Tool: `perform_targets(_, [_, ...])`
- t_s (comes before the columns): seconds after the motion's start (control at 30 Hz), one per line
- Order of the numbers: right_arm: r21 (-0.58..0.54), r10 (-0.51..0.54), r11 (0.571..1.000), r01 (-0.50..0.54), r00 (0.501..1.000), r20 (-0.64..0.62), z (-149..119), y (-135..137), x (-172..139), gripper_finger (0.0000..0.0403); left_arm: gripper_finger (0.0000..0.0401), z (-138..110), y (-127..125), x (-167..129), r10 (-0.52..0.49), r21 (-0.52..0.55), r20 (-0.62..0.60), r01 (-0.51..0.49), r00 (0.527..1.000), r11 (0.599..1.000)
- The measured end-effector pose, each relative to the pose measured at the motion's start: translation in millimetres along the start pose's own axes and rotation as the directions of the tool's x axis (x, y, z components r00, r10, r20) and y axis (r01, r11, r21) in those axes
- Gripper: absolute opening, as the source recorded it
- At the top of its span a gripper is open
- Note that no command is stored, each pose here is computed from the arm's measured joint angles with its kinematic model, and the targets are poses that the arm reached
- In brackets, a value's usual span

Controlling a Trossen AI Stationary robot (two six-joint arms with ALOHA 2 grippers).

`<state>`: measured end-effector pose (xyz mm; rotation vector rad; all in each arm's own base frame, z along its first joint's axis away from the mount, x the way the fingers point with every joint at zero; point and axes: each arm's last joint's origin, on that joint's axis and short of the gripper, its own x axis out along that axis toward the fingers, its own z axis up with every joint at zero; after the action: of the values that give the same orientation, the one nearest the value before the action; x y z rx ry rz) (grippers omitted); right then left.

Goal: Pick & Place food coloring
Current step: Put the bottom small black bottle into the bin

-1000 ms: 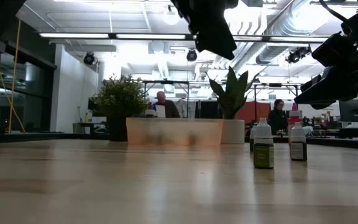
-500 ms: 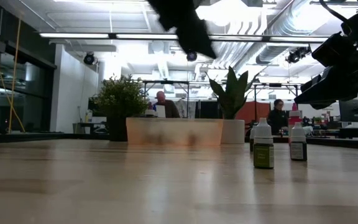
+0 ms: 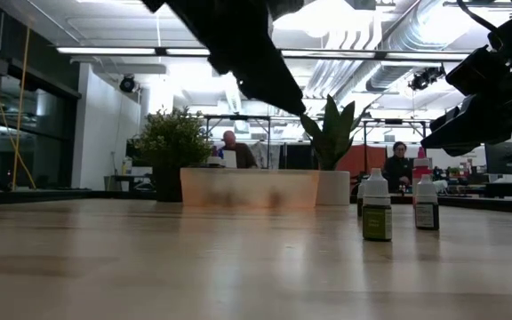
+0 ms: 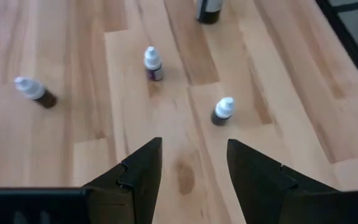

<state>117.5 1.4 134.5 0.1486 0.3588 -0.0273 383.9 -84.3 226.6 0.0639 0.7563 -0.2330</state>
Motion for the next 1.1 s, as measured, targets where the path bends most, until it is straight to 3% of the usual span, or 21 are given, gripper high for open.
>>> perform_targets(0.23, [0.0, 0.0, 1.0, 0.0, 1.0, 0.0, 0.1, 0.0, 0.0, 0.0, 0.0177, -28.7, -14.8, 16.5, -0.035, 0.145, 0.116, 0.018, 0.993, 0.989])
perform_targets(0.43, [0.0, 0.0, 1.0, 0.0, 1.0, 0.0, 0.0, 0.0, 0.0, 0.0, 0.018, -46.7, -28.3, 21.4, -0.08, 0.258, 0.275, 0.007, 0.958, 0.966])
perform_targets(0.7, [0.0, 0.0, 1.0, 0.0, 1.0, 0.0, 0.0, 0.0, 0.0, 0.0, 0.0225, -51.9, -24.9, 38.2, -0.005, 0.236, 0.322, -0.075, 0.947, 0.969])
perform_targets(0.83, [0.0, 0.0, 1.0, 0.0, 1.0, 0.0, 0.0, 0.0, 0.0, 0.0, 0.0249, -56.2, -25.2, 46.9, -0.008, 0.192, 0.298, -0.052, 0.954, 0.98])
perform_targets(1.1, [0.0, 0.0, 1.0, 0.0, 1.0, 0.0, 0.1, 0.0, 0.0, 0.0, 0.0254, -56.8, -26.6, 48.3, -0.055, 0.238, 0.296, -0.018, 0.954, 0.971])
